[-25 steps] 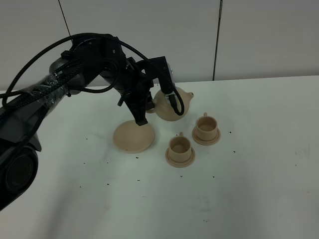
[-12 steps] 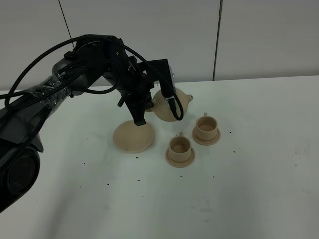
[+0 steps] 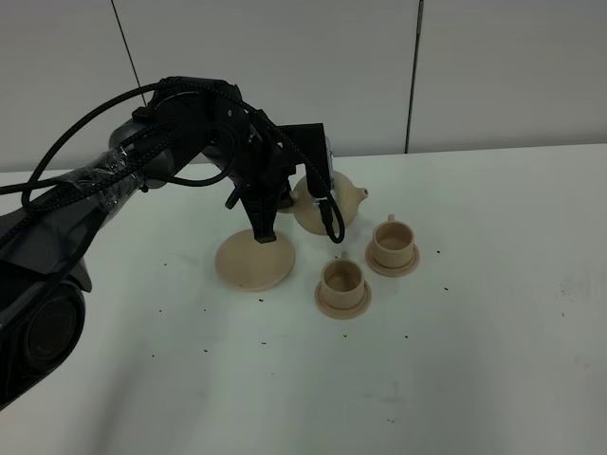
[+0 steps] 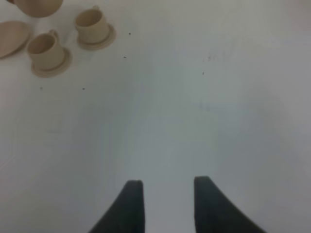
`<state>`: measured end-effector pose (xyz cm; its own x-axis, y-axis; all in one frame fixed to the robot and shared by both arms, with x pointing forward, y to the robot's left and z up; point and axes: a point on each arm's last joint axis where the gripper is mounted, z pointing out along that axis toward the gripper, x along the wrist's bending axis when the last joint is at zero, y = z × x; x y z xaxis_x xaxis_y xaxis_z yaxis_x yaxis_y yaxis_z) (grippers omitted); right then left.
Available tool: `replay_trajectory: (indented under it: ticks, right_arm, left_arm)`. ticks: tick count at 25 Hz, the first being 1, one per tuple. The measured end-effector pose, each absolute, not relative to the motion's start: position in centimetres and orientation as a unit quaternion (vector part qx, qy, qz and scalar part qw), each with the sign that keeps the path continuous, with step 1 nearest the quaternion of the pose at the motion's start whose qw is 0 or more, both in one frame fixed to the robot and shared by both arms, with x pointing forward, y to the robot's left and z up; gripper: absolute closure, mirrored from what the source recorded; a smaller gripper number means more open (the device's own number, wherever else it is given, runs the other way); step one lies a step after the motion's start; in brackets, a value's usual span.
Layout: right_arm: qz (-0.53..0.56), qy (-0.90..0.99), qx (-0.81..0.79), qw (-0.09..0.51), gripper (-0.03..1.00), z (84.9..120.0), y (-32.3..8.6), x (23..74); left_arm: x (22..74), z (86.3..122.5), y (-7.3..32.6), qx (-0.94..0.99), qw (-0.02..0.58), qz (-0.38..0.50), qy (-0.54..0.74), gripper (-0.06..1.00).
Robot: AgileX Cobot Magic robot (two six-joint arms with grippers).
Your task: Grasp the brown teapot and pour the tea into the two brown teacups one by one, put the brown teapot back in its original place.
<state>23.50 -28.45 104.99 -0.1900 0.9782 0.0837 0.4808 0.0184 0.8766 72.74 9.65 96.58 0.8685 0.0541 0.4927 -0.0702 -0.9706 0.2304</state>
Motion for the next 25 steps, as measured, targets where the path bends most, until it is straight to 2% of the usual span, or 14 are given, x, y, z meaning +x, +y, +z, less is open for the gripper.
replay_trajectory:
  ticks: [10,17,25]
  right_arm:
    - [0.418,0.648,0.562,0.297,0.72,105.0,-28.4,23.5]
    - [0.418,0.648,0.562,0.297,0.72,105.0,-28.4,23.5]
    - [0.418,0.648,0.562,0.297,0.72,105.0,-28.4,23.5]
  left_arm:
    - [72.4,96.8,8.1,0.951,0.120,0.279,-0.054,0.78]
    - [72.5,95.8,7.6,0.949,0.078,0.291,-0.091,0.78]
    - [72.3,96.0,6.6,0.939,0.063,0.317,-0.119,0.78]
